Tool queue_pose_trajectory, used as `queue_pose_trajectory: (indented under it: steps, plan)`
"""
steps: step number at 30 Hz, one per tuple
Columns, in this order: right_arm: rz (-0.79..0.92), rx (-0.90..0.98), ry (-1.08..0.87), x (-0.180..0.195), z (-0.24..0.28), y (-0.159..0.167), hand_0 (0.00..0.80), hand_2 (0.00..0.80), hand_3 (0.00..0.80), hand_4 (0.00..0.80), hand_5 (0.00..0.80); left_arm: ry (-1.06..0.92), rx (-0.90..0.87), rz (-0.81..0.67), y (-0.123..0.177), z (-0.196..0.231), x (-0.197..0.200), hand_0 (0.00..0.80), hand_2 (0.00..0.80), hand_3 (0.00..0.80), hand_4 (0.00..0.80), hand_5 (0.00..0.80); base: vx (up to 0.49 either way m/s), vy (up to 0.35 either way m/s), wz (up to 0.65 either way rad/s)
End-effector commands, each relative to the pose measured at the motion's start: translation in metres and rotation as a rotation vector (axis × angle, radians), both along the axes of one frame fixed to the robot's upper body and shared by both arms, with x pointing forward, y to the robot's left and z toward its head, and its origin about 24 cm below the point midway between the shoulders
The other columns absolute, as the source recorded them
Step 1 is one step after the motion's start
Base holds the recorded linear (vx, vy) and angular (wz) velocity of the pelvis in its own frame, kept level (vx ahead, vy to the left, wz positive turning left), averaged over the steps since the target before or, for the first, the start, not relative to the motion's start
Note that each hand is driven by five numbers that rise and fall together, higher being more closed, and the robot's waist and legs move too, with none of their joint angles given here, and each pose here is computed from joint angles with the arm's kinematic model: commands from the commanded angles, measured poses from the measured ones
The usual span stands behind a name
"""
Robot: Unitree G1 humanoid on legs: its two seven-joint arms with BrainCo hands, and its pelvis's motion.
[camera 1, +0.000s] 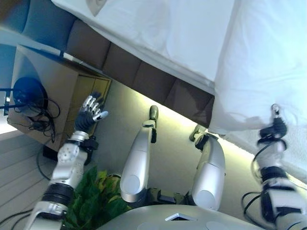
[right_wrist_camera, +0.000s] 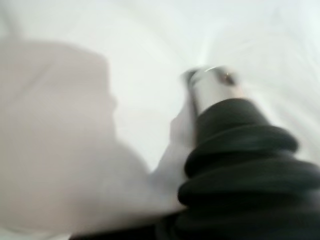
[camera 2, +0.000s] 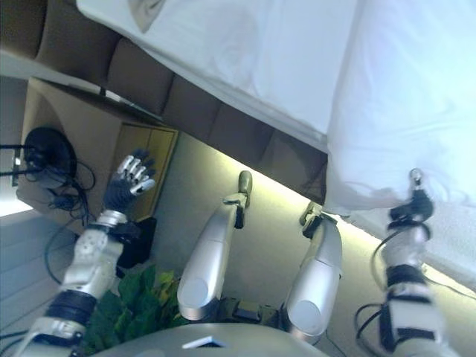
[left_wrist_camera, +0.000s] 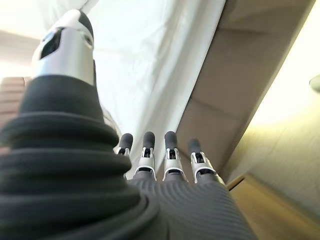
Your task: Make the bed neatly
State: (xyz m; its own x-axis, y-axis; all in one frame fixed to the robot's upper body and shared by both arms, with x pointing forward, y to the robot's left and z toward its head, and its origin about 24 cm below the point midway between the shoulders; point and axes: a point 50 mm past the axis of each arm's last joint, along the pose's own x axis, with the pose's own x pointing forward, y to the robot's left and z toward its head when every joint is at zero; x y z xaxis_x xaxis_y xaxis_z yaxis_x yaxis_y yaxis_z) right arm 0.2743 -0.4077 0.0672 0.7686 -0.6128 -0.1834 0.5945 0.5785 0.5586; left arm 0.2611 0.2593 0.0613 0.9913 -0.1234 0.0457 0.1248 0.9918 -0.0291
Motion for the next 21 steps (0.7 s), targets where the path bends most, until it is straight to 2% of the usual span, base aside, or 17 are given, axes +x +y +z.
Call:
queue_pose_trajectory:
  steps: [1, 9, 15, 21]
  plan:
    - [0.088, -0.108, -0.313, 0.040, 0.101, -0.001, 0.800, 0.800, 0.800, 0.800, 0.800, -0.066, -0.008, -0.055, -0.004, 0.026, 0.007, 0.000, 0.000, 0.000, 0.000, 0.000, 0.032, 0.017, 0.21]
    - [0.186, -0.123, -0.290, 0.048, 0.080, 0.023, 0.800, 0.800, 0.800, 0.800, 0.800, -0.065, -0.012, -0.085, -0.012, 0.021, 0.001, 0.000, 0.000, 0.000, 0.000, 0.000, 0.055, 0.017, 0.19]
    - [0.293, -0.101, -0.270, 0.070, 0.064, 0.061, 0.800, 0.800, 0.800, 0.800, 0.800, -0.057, -0.002, -0.102, -0.013, 0.020, 0.006, 0.000, 0.000, 0.000, 0.000, 0.000, 0.085, 0.006, 0.13]
    - [0.411, -0.173, -0.191, 0.093, 0.057, 0.113, 0.800, 0.800, 0.800, 0.800, 0.800, -0.055, 0.003, -0.125, -0.019, 0.020, 0.010, 0.000, 0.000, 0.000, 0.000, 0.000, 0.049, 0.021, 0.11]
